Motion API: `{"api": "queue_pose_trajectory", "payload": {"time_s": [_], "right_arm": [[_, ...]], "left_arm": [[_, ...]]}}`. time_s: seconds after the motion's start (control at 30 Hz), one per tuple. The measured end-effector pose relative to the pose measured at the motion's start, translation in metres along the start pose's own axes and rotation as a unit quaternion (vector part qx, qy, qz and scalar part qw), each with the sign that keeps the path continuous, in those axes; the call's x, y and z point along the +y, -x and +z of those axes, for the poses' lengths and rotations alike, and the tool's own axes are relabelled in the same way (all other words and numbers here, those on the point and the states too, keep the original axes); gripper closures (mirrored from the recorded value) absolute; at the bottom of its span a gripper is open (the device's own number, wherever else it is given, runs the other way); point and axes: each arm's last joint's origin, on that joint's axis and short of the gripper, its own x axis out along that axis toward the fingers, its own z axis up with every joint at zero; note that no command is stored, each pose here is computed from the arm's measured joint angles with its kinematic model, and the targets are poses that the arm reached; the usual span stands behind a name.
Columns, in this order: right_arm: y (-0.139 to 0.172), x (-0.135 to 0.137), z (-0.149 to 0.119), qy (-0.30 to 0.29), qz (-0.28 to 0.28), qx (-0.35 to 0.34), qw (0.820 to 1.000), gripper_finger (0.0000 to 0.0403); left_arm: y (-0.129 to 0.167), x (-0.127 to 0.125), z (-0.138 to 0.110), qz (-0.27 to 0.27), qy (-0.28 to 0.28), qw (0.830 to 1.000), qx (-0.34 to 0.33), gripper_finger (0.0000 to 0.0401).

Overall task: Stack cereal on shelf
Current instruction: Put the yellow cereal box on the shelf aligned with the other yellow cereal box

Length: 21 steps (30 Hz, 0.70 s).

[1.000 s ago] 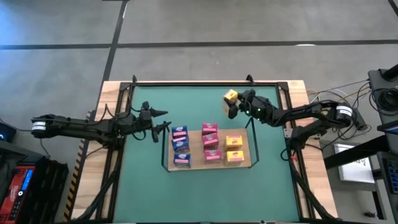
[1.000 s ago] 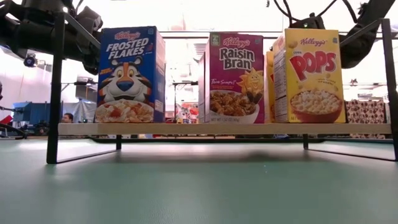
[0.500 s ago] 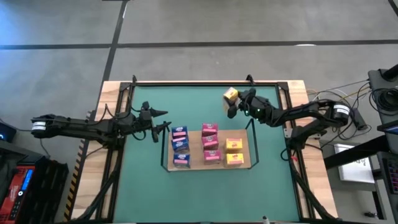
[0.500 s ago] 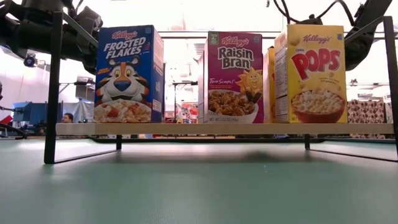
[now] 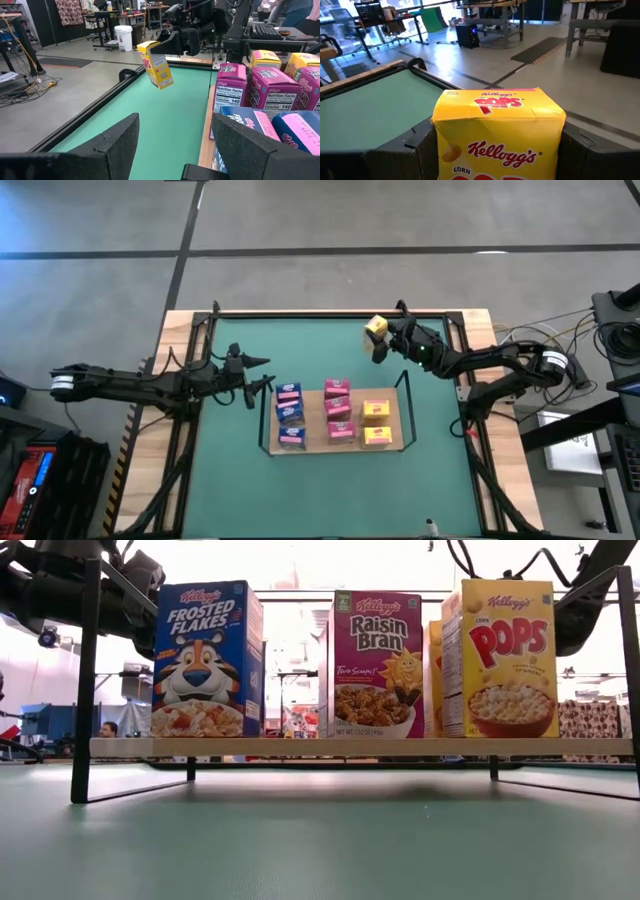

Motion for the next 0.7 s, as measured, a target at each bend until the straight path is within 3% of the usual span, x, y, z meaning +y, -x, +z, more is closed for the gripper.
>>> {"api": "queue_pose_trajectory", "payload": {"time_s": [0.7], "right_arm": [[0.019, -0.031, -0.023, -0.007, -0.052, -0.006, 0.999, 0.0147]], "left_arm": [[0.0, 0.0, 0.0, 0.0, 0.0, 1.0, 0.0, 0.0168]]}}
